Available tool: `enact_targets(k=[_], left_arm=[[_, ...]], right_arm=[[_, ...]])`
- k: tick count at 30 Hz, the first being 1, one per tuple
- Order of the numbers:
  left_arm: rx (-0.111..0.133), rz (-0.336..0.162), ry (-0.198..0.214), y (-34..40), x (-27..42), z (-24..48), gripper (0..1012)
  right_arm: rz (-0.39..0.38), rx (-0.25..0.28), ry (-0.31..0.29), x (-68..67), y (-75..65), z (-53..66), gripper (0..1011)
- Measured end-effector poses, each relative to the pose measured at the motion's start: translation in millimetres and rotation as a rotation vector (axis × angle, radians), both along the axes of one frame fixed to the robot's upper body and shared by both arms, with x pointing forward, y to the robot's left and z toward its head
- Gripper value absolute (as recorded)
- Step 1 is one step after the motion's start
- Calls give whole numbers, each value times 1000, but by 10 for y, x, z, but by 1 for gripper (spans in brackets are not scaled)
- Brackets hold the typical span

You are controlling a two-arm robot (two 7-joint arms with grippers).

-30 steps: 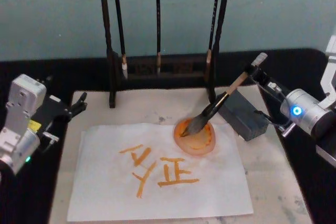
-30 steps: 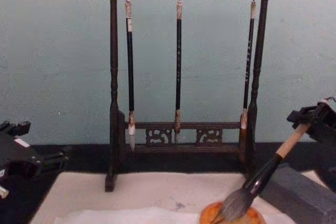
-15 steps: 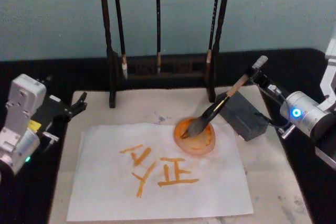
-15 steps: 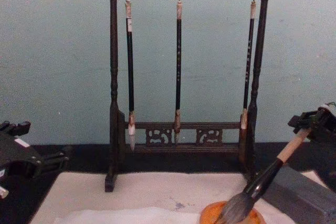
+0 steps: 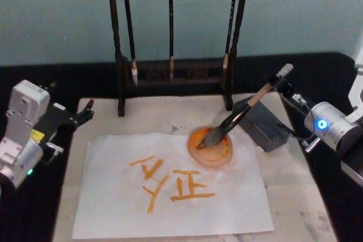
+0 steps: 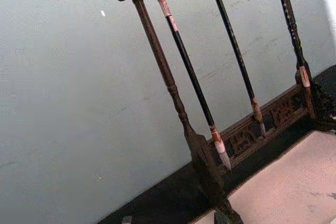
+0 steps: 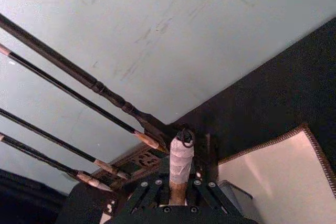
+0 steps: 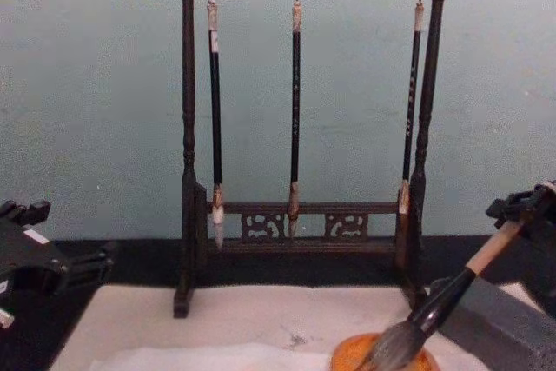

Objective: Pick up the brush from the inkstone, write on the paper, then place the brush back to its original position.

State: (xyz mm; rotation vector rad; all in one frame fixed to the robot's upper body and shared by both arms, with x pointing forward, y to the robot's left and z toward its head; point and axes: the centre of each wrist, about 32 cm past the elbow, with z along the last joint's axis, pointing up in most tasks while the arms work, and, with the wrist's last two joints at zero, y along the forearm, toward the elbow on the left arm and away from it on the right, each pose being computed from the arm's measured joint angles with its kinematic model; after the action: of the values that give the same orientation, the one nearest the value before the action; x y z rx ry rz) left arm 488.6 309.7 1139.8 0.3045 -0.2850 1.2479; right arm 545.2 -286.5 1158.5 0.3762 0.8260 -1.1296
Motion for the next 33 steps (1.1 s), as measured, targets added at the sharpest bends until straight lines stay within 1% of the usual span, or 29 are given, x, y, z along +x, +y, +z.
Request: enact_targets(k=[16, 28, 30, 32, 33], left_arm=[[0, 0, 0, 0, 0, 0, 1009], [0, 0, 0, 0, 0, 0, 1010], [0, 0, 0, 0, 0, 0, 1010], [0, 0, 0, 0, 0, 0, 1010], [0, 0, 0, 0, 0, 0, 1010]], right_arm=[[-30, 19, 38, -24, 2, -43, 156], [-30, 20, 37, -23, 2, -42, 156], [-29, 19, 37, -23, 2, -42, 168], [-29, 19, 37, -23, 2, -42, 212], [-29, 19, 37, -23, 3, -43, 270]])
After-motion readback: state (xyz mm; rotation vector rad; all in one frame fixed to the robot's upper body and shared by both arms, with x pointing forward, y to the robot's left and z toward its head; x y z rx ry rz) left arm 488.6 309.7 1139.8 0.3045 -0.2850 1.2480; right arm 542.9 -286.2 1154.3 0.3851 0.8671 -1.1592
